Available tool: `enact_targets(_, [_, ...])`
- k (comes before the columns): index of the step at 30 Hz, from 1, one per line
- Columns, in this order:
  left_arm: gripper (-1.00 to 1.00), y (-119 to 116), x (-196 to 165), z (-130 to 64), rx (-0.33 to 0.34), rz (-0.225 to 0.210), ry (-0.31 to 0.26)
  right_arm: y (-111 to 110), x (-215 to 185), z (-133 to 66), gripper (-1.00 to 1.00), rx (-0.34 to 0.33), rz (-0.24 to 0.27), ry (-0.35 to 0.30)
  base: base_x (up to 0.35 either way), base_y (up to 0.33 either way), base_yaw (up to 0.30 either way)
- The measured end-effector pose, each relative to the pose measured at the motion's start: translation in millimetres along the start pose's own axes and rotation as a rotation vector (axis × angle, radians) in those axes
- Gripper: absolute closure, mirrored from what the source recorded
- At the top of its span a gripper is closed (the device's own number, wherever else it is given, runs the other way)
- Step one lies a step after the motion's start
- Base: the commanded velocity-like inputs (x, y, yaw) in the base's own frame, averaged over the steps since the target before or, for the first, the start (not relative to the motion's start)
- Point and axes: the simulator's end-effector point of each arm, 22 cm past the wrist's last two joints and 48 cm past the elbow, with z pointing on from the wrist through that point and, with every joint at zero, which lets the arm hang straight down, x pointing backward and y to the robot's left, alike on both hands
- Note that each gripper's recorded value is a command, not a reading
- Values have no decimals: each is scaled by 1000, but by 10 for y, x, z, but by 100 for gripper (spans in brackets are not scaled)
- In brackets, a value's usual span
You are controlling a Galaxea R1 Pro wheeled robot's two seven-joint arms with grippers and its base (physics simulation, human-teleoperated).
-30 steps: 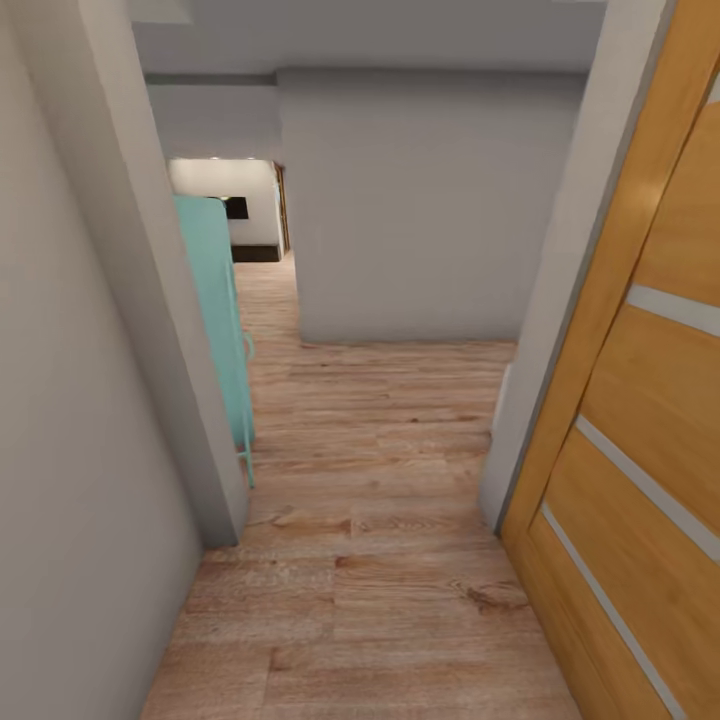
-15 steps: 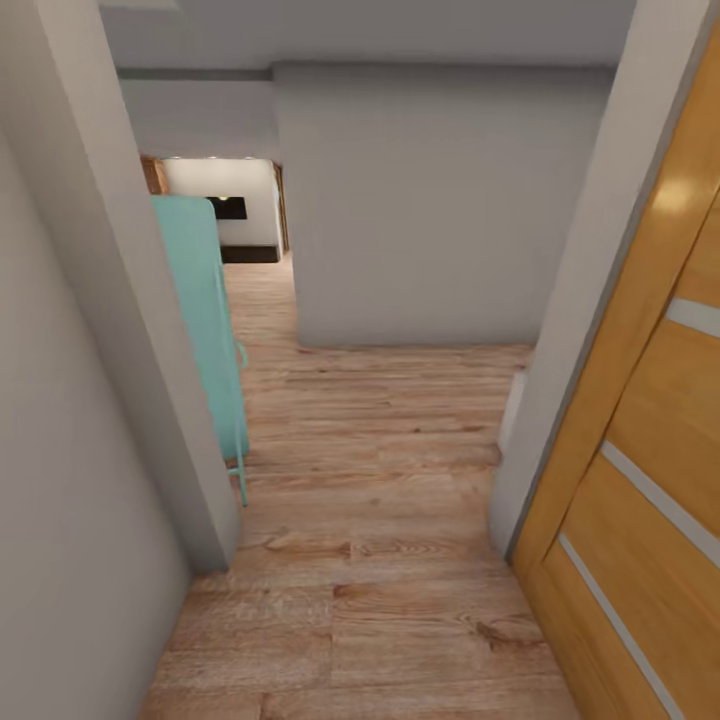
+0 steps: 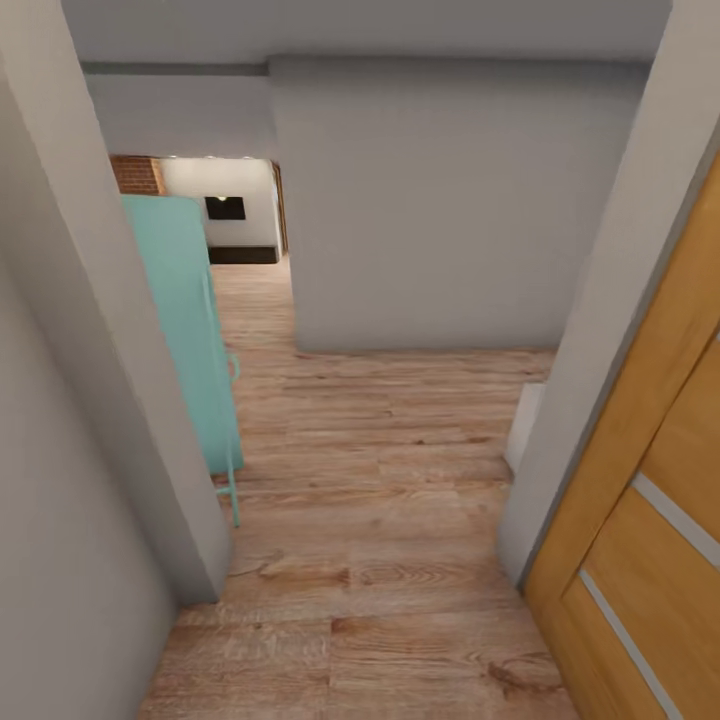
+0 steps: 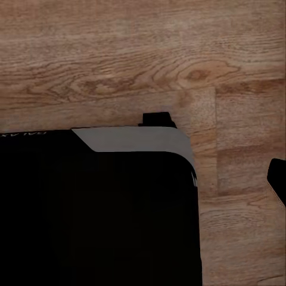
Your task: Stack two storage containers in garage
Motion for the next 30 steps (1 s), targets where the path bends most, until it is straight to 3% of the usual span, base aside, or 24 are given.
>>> enact_targets(10, [-100,65,-18,0,-21,12,2,-6,0,0,-100,1,0,0,322,5,0])
enact_targets(12, [-100,342,-48,-12,-51,17,0,2,0,0,-100,0,0,0,322,70,0])
enact_targets(15, [-100,517,-73,-24,-70,17,-2,3,0,0,-100,0,0,0,322,74,0])
enact_targets(22, [-100,491,-45,-22,-73,12,5,-2,0,0,-100,1,0,0,323,18,0])
enact_targets(30, [-100,403,375,-40,-63,6,90,-5,0,0,-100,1,0,0,323,1,0])
